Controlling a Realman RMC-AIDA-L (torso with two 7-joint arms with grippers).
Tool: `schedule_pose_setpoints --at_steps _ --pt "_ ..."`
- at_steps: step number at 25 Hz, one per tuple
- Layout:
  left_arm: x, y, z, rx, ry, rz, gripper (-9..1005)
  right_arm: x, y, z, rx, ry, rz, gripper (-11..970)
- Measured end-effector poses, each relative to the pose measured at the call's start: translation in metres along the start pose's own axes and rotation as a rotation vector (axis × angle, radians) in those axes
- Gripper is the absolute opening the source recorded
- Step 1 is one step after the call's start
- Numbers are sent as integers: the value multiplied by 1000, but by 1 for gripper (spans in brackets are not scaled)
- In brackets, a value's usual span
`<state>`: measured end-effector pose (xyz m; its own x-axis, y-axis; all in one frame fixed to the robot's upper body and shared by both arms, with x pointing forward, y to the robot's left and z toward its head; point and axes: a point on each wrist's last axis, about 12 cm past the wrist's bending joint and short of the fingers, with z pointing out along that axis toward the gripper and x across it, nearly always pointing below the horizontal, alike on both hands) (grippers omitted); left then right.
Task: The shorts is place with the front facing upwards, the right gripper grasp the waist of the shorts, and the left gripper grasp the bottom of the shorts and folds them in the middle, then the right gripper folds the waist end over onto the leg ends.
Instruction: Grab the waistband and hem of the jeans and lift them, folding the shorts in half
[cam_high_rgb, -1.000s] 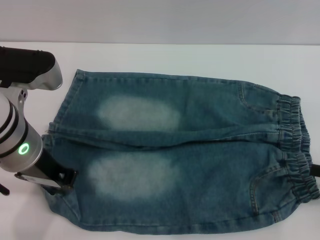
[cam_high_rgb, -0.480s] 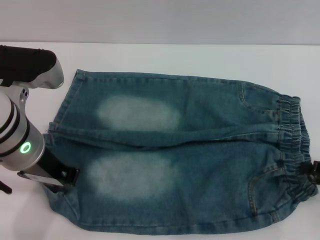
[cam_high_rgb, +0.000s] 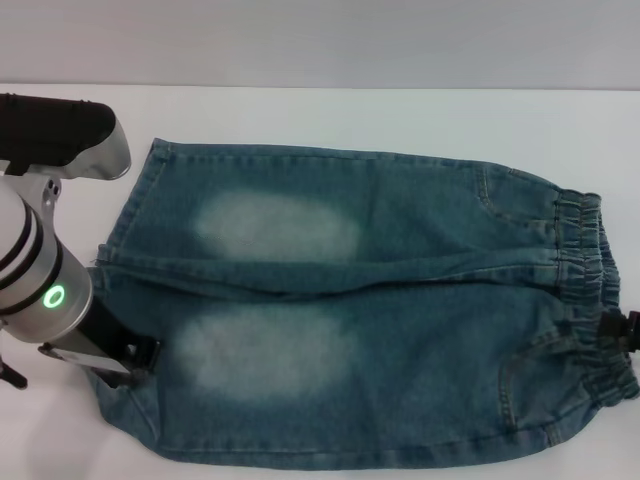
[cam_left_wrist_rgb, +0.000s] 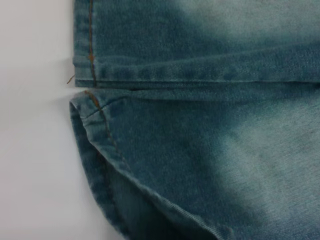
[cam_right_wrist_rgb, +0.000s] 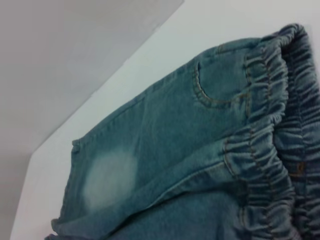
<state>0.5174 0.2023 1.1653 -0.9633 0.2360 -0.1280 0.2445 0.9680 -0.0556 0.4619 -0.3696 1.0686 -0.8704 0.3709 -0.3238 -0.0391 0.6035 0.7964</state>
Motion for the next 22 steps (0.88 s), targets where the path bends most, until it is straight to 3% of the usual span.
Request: schedule_pose_setpoints --at_steps 10,16,21,22 --pt "-2 0 2 6 -2 2 18 -3 2 1 -5 1 -18 337" --pt "-2 0 2 7 -6 7 19 -9 0 -15 48 -51 -5 105" --pt "-4 -3 -4 9 -31 25 20 -7 -4 -28 74 -96 42 116" --pt "-4 -3 -4 9 -31 25 21 -5 -5 -29 76 -98 56 162"
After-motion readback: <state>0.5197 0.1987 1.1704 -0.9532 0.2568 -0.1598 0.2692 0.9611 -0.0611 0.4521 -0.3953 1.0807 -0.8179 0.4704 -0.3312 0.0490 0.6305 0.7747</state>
